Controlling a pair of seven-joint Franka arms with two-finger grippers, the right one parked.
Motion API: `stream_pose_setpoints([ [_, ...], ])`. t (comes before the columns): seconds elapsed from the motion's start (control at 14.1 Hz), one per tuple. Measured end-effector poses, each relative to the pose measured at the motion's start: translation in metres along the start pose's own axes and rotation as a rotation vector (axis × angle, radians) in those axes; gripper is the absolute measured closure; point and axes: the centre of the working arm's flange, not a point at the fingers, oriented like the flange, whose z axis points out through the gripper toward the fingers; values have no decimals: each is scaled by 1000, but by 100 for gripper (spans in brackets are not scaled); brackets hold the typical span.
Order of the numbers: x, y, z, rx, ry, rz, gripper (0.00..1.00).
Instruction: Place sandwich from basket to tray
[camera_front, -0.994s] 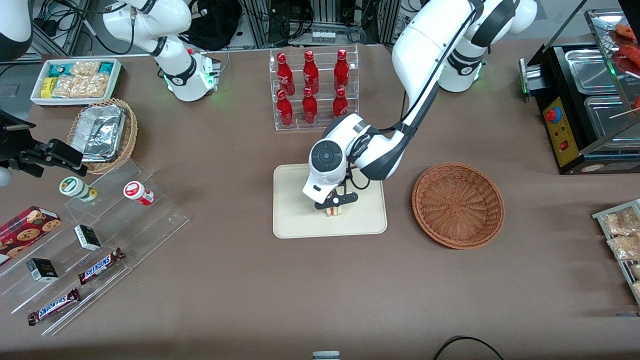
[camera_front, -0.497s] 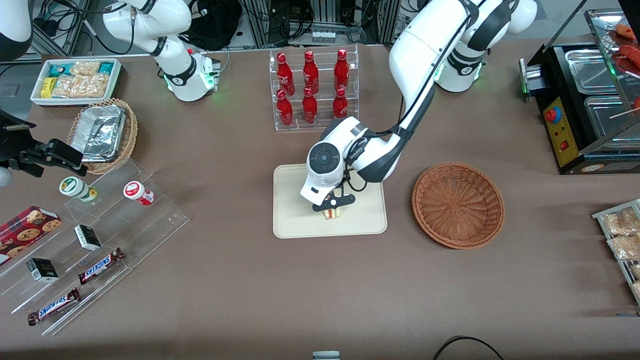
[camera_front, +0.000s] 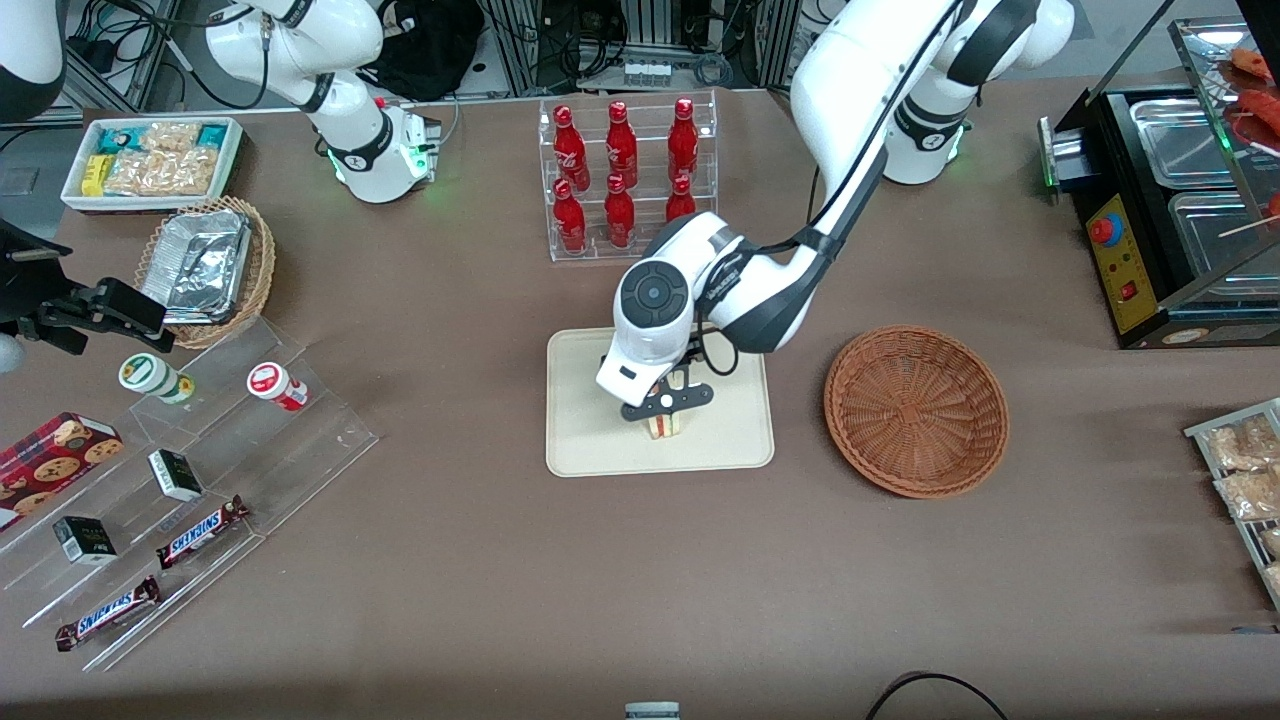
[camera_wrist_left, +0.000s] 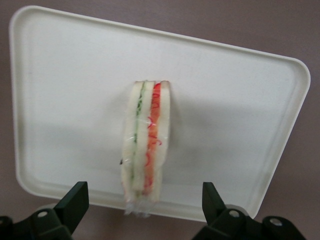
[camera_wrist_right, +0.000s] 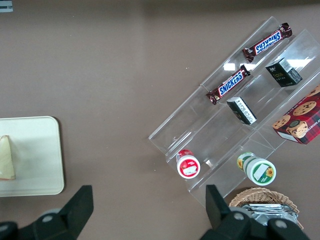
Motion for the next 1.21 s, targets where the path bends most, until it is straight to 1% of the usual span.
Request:
stream_pose_setpoints([
  [0.14, 0, -10, -22, 23, -10, 18, 0],
  [0.28, 0, -26, -42, 61, -37, 66, 0],
  [0.43, 9, -46, -55, 110, -59, 50, 0],
  [0.5, 17, -57, -59, 128, -66, 36, 0],
  [0.64, 33, -73, -58, 144, -70, 9, 0],
  [0.78, 52, -94, -60, 150, -72, 0, 0],
  [1.06, 95, -167, -90, 122, -86, 57, 0],
  [1.21, 109, -209, -104, 108, -97, 98, 0],
])
